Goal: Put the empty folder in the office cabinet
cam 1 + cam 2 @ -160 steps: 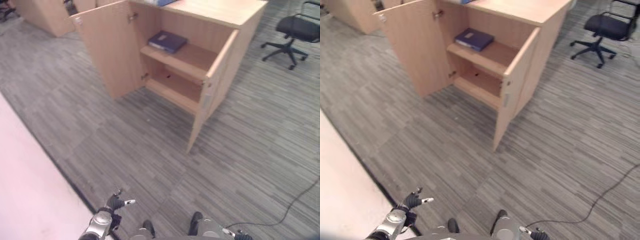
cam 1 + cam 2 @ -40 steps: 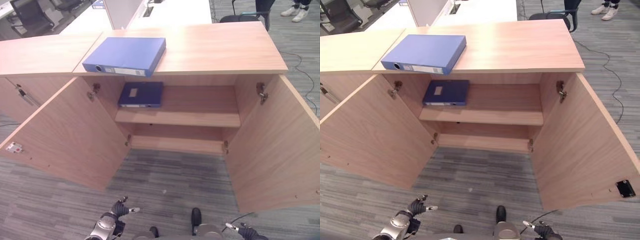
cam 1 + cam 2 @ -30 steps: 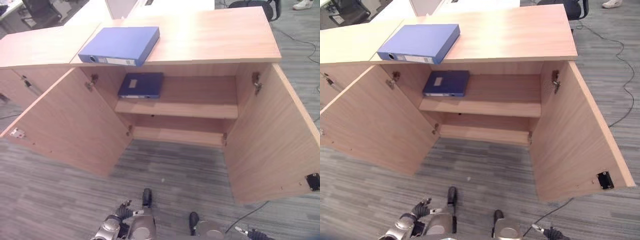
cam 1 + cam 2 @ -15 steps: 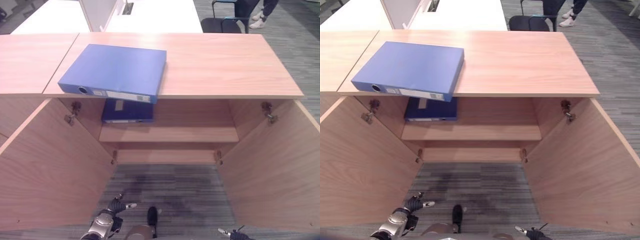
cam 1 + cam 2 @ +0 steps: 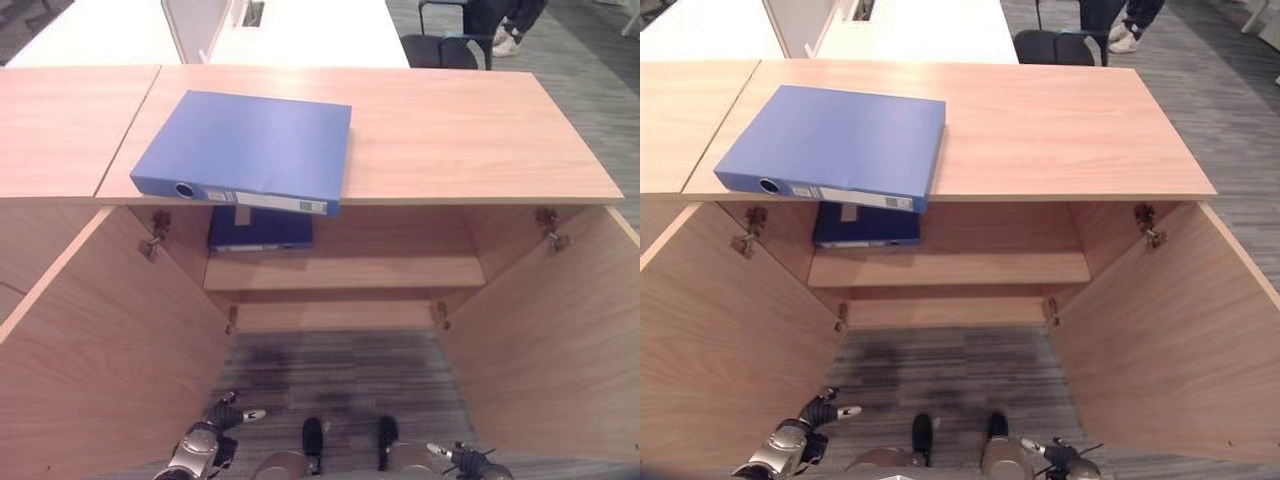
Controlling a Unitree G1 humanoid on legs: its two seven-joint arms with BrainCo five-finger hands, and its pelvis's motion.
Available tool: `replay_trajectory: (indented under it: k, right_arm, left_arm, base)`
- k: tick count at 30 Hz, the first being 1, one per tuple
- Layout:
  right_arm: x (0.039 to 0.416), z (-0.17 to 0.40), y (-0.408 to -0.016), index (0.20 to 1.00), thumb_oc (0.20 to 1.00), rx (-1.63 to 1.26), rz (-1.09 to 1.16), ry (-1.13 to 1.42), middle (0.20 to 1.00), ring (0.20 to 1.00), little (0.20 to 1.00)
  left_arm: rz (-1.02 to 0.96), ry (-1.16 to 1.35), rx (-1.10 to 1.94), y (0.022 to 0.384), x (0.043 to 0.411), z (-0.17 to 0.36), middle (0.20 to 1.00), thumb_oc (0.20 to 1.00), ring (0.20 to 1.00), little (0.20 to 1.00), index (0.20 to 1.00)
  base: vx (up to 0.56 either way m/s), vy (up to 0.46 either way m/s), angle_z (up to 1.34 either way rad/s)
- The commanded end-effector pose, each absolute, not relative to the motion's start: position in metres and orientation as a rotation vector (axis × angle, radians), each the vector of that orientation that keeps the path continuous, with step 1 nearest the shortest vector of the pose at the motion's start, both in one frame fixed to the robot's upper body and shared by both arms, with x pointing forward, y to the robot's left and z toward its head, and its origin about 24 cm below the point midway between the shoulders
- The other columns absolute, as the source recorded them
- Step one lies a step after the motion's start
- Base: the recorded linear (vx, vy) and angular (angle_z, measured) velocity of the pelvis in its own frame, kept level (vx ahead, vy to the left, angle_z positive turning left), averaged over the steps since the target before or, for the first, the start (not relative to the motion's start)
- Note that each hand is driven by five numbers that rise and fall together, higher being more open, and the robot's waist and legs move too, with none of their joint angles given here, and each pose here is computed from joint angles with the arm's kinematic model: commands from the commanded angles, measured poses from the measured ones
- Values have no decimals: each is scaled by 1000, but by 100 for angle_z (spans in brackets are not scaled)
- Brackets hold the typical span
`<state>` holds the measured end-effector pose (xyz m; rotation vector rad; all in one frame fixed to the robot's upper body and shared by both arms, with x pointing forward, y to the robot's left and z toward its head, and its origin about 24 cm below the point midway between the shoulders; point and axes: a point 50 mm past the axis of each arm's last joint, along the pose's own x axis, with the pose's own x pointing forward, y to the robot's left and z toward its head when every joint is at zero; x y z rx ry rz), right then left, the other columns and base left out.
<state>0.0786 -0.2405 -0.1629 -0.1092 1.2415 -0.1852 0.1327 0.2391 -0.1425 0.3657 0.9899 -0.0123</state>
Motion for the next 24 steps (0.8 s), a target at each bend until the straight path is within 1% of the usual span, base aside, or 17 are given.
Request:
replay_trajectory:
  k: [1, 4, 7, 9, 10, 13, 14, 16, 18, 21, 24]
  right_arm:
    - [86, -156, -260, 1000, 1000, -182, -199, 1211, 1000, 1000, 1000]
    - [65, -159, -265, 1000, 1000, -206, -212, 1281, 1000, 1000, 1000]
    - [63, -159, -267, 1000, 1000, -208, -214, 1289, 1000, 1000, 1000]
    - [61, -159, -267, 1000, 1000, -212, -216, 1296, 1000, 1000, 1000]
    - [61, -159, -267, 1000, 1000, -213, -219, 1295, 1000, 1000, 1000]
    - [60, -159, -268, 1000, 1000, -214, -230, 1295, 1000, 1000, 1000]
    - [61, -159, -268, 1000, 1000, -211, -245, 1294, 1000, 1000, 1000]
    - [55, -160, -266, 1000, 1000, -194, -290, 1314, 1000, 1000, 1000]
    - [47, -162, -265, 1000, 1000, -194, -299, 1337, 1000, 1000, 1000]
    - [38, -163, -264, 1000, 1000, -205, -293, 1363, 1000, 1000, 1000]
    - [34, -163, -264, 1000, 1000, -205, -286, 1374, 1000, 1000, 1000]
  left_arm:
    - [-29, 898, 385, 233, 155, -134, 1000, 1000, 1000, 1000, 1000]
    - [-31, 881, 380, 229, 155, -134, 1000, 1000, 1000, 1000, 1000]
    - [-31, 869, 388, 229, 157, -132, 1000, 1000, 1000, 1000, 1000]
    - [-31, 811, 418, 229, 168, -125, 1000, 1000, 1000, 1000, 1000]
    - [-37, 746, 444, 229, 180, -116, 1000, 1000, 1000, 1000, 1000]
    - [-49, 616, 507, 229, 199, -95, 1000, 1000, 1000, 1000, 1000]
    - [-59, 481, 592, 231, 214, -72, 1000, 1000, 1000, 1000, 1000]
    - [-67, 216, 921, 245, 224, -21, 1000, 1000, 1000, 1000, 1000]
    - [-34, 95, 1104, 254, 225, 0, 1000, 1000, 1000, 1000, 1000]
    - [60, -49, 1256, 264, 226, 29, 1000, 1000, 1000, 1000, 1000]
    - [127, -173, 1325, 267, 228, 55, 1000, 1000, 1000, 1000, 1000]
  base:
    - [91, -111, 5]
    - [95, -98, 2]
    - [28, -51, 14]
    - [28, -70, 3]
    - [9, -46, 5]
    - [-4, -41, 13]
    - [-13, -70, 27]
    - [11, -91, 24]
    - [36, -46, 38]
    - [43, -19, 29]
    - [12, -4, 0]
